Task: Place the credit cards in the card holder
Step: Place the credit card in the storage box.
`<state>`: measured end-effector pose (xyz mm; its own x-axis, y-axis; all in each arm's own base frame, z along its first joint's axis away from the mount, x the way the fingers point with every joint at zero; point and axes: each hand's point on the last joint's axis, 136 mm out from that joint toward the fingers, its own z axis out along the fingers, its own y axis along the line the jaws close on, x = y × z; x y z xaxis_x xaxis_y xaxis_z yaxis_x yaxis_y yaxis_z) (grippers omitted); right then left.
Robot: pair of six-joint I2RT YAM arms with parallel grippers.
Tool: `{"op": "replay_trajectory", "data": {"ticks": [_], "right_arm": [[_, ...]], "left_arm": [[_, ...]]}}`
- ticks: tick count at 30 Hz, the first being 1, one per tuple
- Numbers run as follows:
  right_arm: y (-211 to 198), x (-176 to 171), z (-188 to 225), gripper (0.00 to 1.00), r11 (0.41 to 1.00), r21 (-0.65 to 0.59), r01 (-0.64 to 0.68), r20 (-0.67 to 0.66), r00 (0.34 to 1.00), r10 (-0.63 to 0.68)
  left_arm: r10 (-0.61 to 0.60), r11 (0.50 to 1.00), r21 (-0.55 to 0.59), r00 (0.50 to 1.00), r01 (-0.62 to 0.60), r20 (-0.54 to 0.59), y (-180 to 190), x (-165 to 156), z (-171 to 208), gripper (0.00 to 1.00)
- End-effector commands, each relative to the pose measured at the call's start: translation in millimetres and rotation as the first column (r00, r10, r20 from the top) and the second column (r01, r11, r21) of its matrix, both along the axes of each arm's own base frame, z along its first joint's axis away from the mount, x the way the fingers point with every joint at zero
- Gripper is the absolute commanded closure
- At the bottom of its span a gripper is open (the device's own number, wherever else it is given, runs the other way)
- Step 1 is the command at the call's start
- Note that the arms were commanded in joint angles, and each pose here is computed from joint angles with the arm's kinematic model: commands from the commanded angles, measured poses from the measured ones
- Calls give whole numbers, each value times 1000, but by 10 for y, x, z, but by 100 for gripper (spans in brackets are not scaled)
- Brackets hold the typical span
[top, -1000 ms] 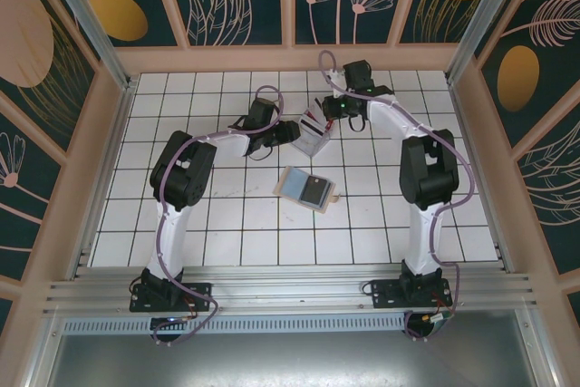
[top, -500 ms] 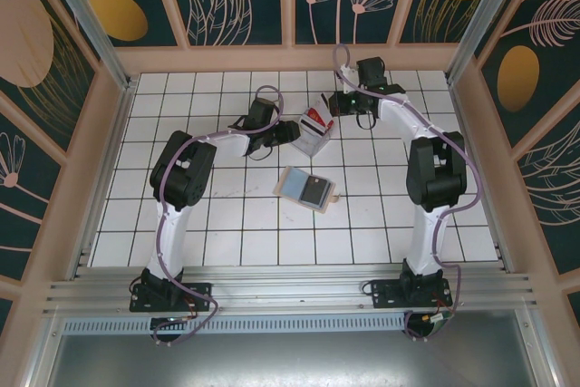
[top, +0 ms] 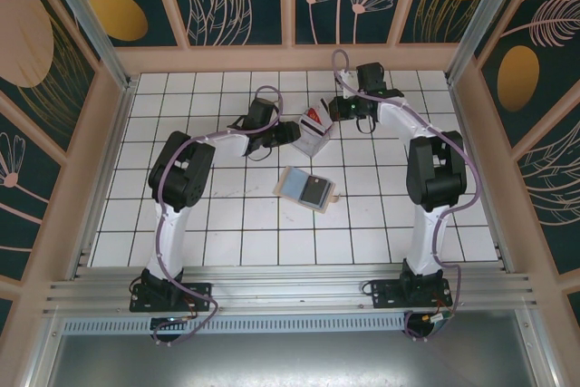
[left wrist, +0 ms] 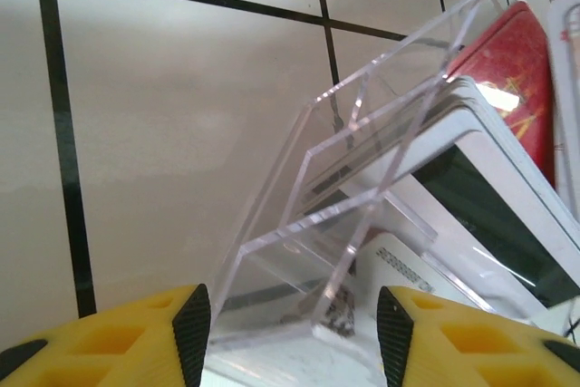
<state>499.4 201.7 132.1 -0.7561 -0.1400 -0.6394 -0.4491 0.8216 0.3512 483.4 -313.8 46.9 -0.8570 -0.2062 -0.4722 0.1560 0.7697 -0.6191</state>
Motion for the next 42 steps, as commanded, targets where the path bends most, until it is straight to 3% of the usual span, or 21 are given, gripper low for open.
{"op": "replay_trajectory", "data": {"ticks": [1,7,12,17,26,29,39,42], "right_arm": [[67,-8,344,97,996,83,-43,69,997,37],[55,-127,643,97,975,211,-76,92,994,58],[-8,-310,950,98,907,400,-133,101,990,100],[-111,-235,817,98,911,402,-92,68,995,70],[-95,-178,697,99,915,396,-80,46,997,67],[-72,-201,722,99,906,412,-96,46,995,85],[69,-442,1033,98,809,552,-202,68,978,198],[87,-484,1080,99,791,572,-219,69,973,220]], "left_arm": [[-32,997,-62,996,37,80,-49,-27,592,45],[-48,981,-173,979,84,198,-105,-91,1224,44],[-98,906,-373,956,200,276,-197,-212,1580,46],[-118,886,-407,957,223,266,-235,-222,1508,46],[-119,896,-390,962,211,247,-226,-219,1392,46],[-131,875,-422,956,236,262,-266,-235,1448,46],[-163,812,-498,937,306,309,-395,-189,1571,50],[-160,769,-553,933,322,321,-409,-178,1643,50]]}}
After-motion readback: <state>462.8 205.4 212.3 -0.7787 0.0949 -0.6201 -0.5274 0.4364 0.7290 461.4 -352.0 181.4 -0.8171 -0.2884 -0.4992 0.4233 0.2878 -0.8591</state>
